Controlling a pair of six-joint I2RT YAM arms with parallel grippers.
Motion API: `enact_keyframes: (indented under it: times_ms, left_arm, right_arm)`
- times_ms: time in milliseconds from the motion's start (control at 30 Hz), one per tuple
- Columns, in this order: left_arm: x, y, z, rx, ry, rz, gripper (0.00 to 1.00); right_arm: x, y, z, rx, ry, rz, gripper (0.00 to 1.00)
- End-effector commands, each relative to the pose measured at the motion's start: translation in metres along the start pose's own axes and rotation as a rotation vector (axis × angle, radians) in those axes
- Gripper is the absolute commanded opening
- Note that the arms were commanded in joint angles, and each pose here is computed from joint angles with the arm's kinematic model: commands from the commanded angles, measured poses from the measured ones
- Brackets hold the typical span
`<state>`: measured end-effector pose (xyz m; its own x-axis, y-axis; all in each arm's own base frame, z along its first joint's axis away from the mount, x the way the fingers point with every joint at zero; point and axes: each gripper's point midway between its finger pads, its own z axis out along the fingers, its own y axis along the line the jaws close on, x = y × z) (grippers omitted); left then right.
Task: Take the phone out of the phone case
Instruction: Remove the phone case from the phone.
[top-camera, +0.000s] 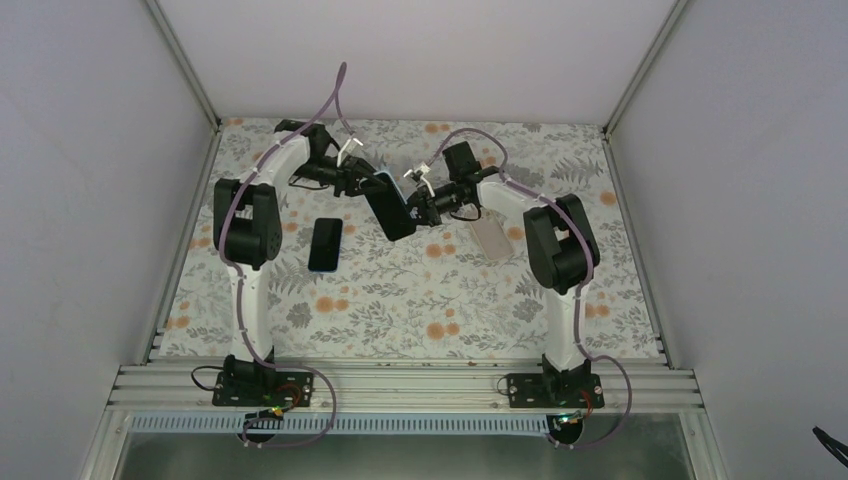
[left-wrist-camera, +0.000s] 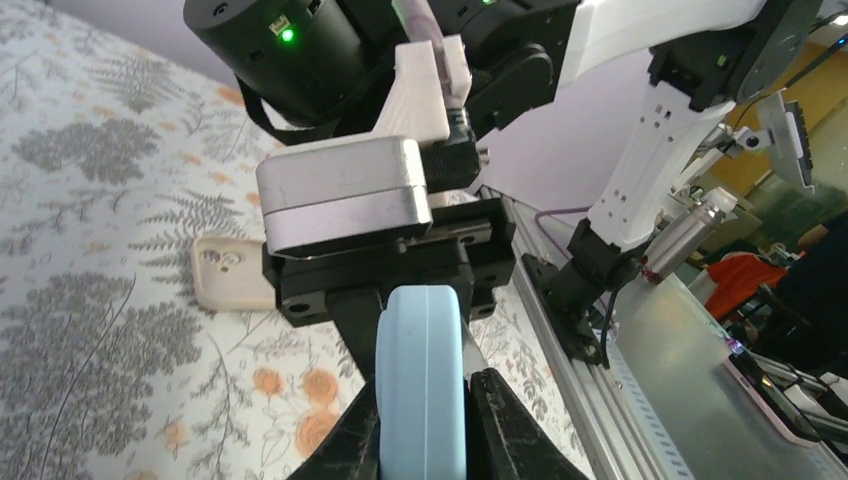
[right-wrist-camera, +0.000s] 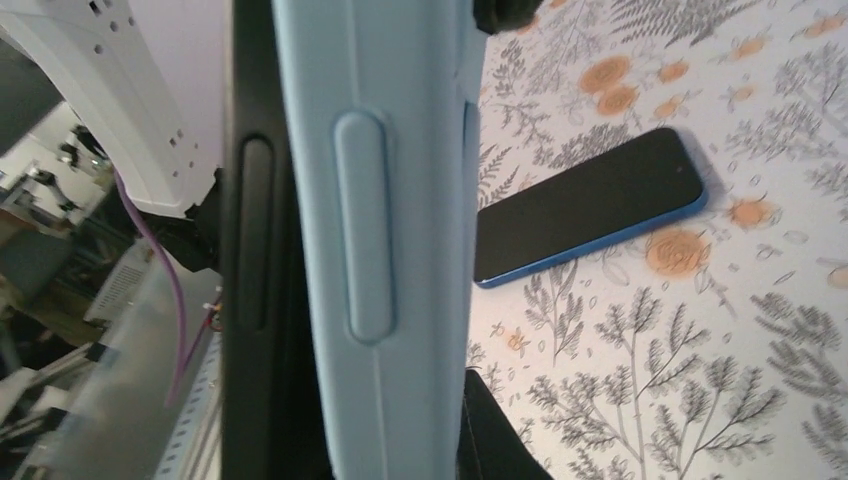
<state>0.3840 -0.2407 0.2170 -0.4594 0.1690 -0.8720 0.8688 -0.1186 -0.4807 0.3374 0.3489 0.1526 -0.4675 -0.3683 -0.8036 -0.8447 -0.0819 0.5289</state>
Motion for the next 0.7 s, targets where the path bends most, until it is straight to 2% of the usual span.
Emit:
enact_keyframes:
  times_ms: [0, 233, 300, 433, 567, 667]
  left_arm:
    - [0.034, 0.036, -0.017, -0.084, 0.128, 0.086, 0.18]
    - [0.044, 0.045, -0.016, -0.081, 0.133, 0.062, 0.22]
    - [0.046, 0.047, -0.015, -0.079, 0.134, 0.054, 0.24]
    - [0.052, 0.051, -0.012, -0.075, 0.146, 0.039, 0.27]
    - [0.053, 0.052, -0.012, -0.076, 0.149, 0.036, 0.30]
    - [0.052, 0.052, -0.013, -0.083, 0.160, 0.040, 0.38]
  right_arm:
    - [-0.030, 0.041, -0.017, -0.247, -0.118, 0.004, 0.03]
    - [-0.012, 0.039, -0.025, -0.318, -0.183, 0.210, 0.03]
    - [-0.001, 0.031, -0.026, -0.333, -0.207, 0.315, 0.03]
    - [0.015, 0.028, -0.025, -0.331, -0.215, 0.354, 0.03]
    - [0.011, 0.028, -0.030, -0.335, -0.252, 0.354, 0.03]
    - [0.009, 0.028, -0.032, -0.335, -0.261, 0.353, 0.04]
